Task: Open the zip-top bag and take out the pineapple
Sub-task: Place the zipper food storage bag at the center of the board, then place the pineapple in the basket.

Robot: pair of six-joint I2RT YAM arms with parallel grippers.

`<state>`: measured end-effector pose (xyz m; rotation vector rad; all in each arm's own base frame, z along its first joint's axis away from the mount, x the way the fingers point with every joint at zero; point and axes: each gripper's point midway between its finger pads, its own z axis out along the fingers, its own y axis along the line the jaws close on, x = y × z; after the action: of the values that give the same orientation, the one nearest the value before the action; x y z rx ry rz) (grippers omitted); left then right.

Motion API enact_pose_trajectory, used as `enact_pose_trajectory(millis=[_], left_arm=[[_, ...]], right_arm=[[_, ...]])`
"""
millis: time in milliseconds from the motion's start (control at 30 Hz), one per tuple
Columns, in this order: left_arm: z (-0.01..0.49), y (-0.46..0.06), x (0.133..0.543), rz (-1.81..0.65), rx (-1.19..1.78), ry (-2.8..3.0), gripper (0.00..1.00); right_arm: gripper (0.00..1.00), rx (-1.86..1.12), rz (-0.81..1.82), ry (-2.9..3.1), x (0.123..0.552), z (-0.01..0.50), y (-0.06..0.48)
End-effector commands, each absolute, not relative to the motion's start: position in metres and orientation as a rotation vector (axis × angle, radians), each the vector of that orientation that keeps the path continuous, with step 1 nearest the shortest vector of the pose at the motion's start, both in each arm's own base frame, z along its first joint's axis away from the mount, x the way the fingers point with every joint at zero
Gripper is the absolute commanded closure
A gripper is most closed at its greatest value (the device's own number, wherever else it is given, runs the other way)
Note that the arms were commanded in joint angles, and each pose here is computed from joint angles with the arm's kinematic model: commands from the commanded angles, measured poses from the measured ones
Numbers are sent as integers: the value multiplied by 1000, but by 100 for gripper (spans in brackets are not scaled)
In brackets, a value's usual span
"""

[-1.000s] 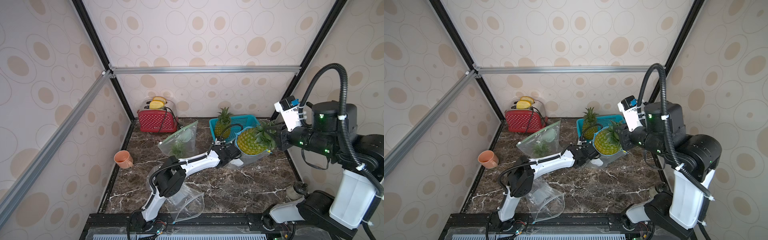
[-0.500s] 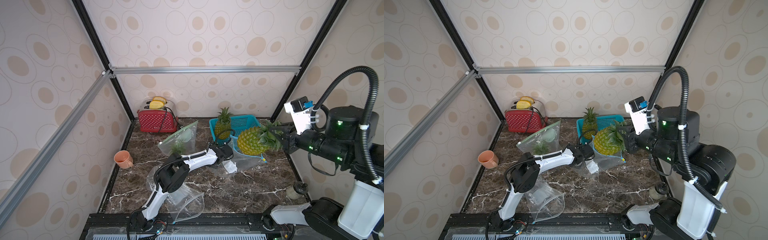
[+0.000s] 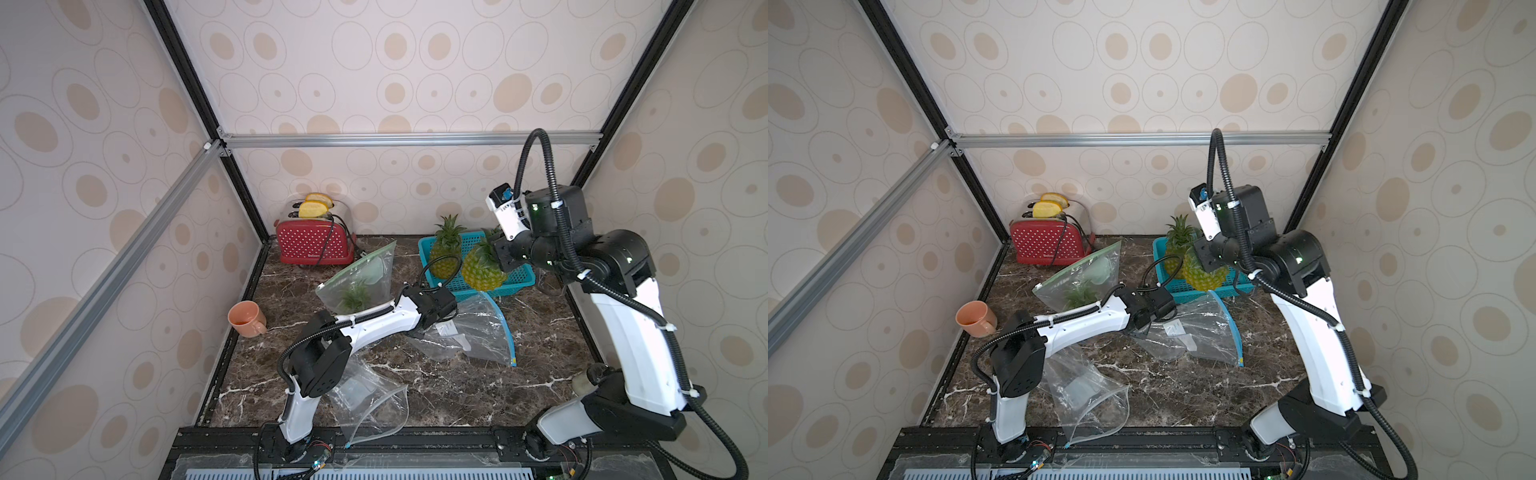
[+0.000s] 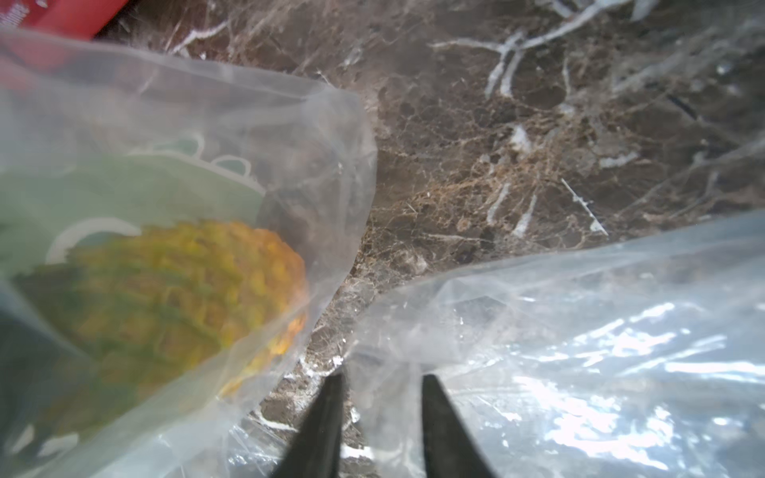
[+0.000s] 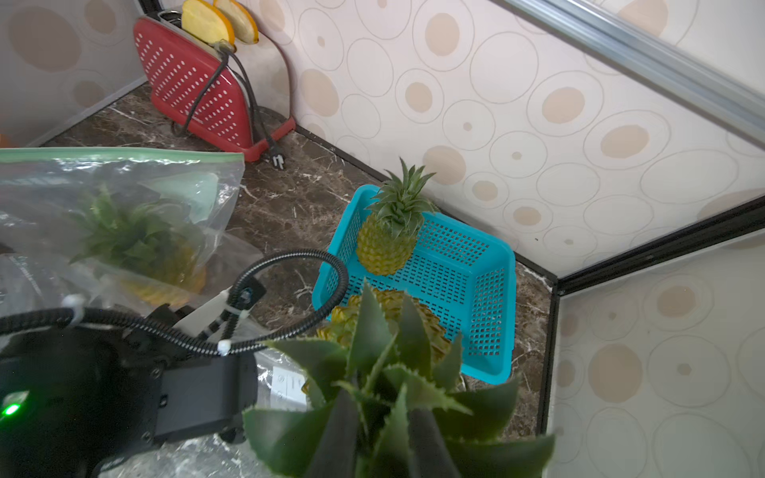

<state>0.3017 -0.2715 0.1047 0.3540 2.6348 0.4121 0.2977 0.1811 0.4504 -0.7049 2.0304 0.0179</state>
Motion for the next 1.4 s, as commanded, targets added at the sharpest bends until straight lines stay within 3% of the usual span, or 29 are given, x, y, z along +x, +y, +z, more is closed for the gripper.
enact_pose_trajectory(millis=[0, 67, 400, 633, 900, 1367], left_arm=[[148, -259, 304, 417, 304, 2563, 48], [169, -253, 304, 371, 273, 2531, 40], [246, -245, 294, 26, 191, 2381, 23], [239, -246, 297, 12, 189, 2385, 21], [269, -222, 293, -54, 90, 2277, 20], [277, -195, 287, -15, 14, 2235, 20]], right_arm=[[100, -582, -70, 1857, 323, 500, 169], [100, -564, -81, 1876, 340, 492, 168], [100, -414, -38, 1986, 428, 444, 137], [100, -360, 6, 2050, 481, 404, 130], [100, -289, 42, 2138, 541, 353, 131], [100, -218, 140, 2199, 589, 296, 120]])
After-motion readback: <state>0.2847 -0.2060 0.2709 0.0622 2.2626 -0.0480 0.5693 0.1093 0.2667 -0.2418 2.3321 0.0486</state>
